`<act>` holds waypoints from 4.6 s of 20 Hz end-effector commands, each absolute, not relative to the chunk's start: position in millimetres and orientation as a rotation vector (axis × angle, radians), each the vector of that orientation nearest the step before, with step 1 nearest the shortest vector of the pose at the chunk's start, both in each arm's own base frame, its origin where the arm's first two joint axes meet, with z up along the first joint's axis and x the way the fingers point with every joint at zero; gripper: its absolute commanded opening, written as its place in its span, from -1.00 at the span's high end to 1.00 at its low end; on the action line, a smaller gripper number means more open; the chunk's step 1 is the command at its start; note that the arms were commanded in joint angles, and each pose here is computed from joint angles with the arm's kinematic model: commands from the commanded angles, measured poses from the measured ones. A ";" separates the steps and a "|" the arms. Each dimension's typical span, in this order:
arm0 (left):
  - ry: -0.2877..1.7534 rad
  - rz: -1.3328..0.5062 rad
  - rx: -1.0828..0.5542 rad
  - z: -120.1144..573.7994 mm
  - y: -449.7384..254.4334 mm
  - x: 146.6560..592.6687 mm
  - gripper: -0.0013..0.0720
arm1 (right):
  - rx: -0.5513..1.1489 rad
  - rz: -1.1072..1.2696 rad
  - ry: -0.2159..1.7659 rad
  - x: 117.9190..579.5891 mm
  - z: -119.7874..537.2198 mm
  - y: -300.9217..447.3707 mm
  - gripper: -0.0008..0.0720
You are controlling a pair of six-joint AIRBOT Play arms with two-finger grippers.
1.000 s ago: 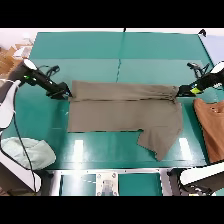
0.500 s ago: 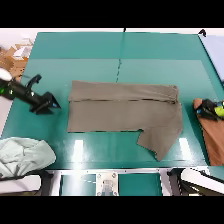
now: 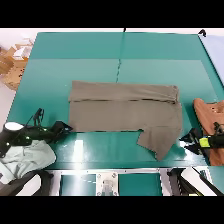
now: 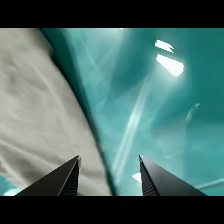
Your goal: Fold the shirts.
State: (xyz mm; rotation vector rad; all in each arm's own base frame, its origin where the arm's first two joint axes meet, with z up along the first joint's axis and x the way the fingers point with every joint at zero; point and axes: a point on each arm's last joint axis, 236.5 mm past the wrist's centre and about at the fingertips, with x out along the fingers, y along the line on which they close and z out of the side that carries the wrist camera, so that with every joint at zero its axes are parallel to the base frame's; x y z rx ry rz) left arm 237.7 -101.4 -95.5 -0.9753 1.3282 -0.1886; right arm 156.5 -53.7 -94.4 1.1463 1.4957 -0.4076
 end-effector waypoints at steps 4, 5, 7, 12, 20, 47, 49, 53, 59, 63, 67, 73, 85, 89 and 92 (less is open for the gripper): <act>1.105 -0.096 -1.060 -99.4 -93.1 271.1 -0.49 | 1.335 -0.336 1.383 166.5 -122.1 -7.5 -0.22; 1.103 -0.101 -1.042 -100.5 -101.6 273.1 -0.49 | 1.332 -0.319 1.376 168.8 -121.6 -5.3 -0.27; 1.110 -0.108 -1.027 -105.0 -123.0 275.4 -0.49 | 1.314 -0.295 1.389 170.3 -120.9 -0.1 -0.31; 1.103 -0.184 -0.979 -94.1 -142.4 282.5 0.68 | 1.266 -0.250 1.429 170.1 -120.8 11.3 -0.30; 1.150 -0.235 -0.827 -64.0 -111.4 299.1 0.91 | 1.184 -0.142 1.400 199.0 -77.5 -5.3 0.91; 1.177 -0.337 -0.682 -57.5 -111.6 511.7 -0.41 | 1.024 -0.053 1.222 431.9 -63.8 -25.2 0.78; 1.135 -0.301 -0.721 -43.0 -99.7 527.2 -0.97 | 0.975 -0.023 1.189 440.2 -55.0 -36.2 -0.11; 1.055 -0.305 -0.767 29.1 -41.4 548.4 -0.97 | 0.814 0.074 1.205 423.5 -23.9 -83.9 -0.68; 1.103 -0.333 -0.789 57.8 -15.2 531.2 -0.97 | 0.776 0.185 1.326 376.5 -67.8 -90.1 -0.92; 1.143 -0.373 -0.776 57.1 -30.5 523.0 -0.97 | 0.880 0.352 1.327 383.4 -83.8 -57.2 -0.92; 1.152 -0.393 -0.762 57.1 -42.8 522.3 -0.97 | 0.917 0.364 1.364 385.9 -107.4 -46.0 -0.92; 1.136 -0.495 -0.652 58.7 -93.8 524.7 -0.09 | 0.883 0.371 1.328 401.3 -106.9 -43.9 0.88; 1.131 -0.593 -0.554 58.9 -152.0 519.2 0.16 | 0.831 0.457 1.307 397.5 -53.3 -86.9 -0.92; 1.121 -0.587 -0.555 59.4 -151.3 521.8 0.17 | 0.808 0.518 1.354 390.8 -65.7 -57.8 -0.92; 1.122 -0.587 -0.555 59.2 -151.3 521.7 0.16 | 0.772 0.506 1.372 393.8 -80.9 -46.8 -0.93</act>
